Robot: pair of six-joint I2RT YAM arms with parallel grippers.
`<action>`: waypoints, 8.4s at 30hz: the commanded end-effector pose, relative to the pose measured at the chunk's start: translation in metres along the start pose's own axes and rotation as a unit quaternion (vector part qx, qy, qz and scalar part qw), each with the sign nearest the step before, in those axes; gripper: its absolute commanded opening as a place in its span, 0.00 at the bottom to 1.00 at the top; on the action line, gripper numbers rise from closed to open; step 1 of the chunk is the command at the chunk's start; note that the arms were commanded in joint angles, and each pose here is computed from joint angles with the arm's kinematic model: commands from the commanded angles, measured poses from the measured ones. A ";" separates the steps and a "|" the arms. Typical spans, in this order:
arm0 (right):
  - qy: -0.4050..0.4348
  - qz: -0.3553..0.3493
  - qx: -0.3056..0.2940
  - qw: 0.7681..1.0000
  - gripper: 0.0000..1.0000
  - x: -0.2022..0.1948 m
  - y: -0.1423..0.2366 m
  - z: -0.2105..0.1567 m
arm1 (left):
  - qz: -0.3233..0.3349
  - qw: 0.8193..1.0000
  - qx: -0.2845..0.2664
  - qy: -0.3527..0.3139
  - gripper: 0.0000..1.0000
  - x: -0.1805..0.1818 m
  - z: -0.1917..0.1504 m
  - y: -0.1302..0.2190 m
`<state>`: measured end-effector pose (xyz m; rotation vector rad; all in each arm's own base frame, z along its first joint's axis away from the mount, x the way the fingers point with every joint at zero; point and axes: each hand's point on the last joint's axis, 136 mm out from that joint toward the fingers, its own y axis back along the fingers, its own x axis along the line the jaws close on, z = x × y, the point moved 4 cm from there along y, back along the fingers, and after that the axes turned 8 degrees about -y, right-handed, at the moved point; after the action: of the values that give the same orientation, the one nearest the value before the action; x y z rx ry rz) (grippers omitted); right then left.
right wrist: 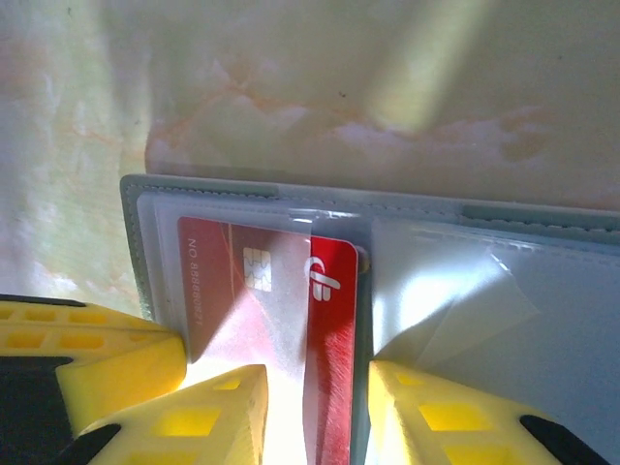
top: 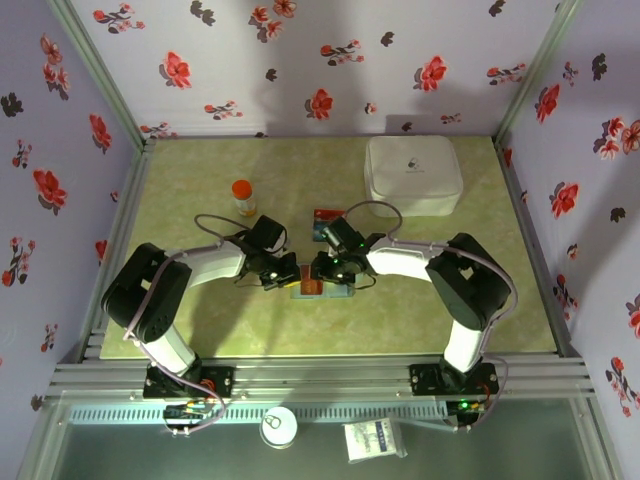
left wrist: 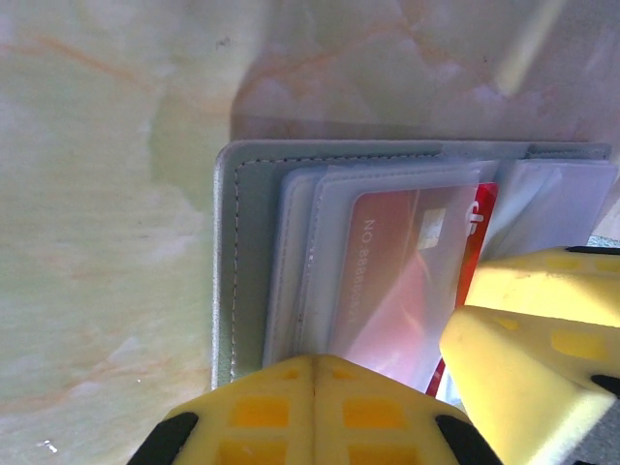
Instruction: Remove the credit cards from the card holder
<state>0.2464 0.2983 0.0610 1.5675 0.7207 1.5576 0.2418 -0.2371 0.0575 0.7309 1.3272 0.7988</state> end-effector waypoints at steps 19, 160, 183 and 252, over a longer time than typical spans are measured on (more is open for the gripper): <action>-0.035 0.122 0.005 0.992 0.26 0.008 0.016 0.000 | 0.041 0.999 0.025 0.003 0.00 0.014 -0.008 -0.006; 0.047 -0.085 -0.011 0.995 0.06 0.009 0.045 -0.001 | -0.021 1.000 -0.001 -0.008 0.00 0.009 0.000 -0.001; 0.398 -0.150 -0.101 0.900 0.03 0.022 0.132 0.046 | -0.034 0.999 -0.018 -0.017 0.00 -0.003 0.011 0.011; 0.651 -0.129 0.007 0.748 0.22 0.052 0.090 0.182 | -0.012 0.996 -0.084 0.035 0.10 0.037 0.002 0.067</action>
<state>0.4127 0.2729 0.1535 0.0831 1.6779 2.3087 0.2400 -0.1719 0.0949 0.5506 1.3125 0.9148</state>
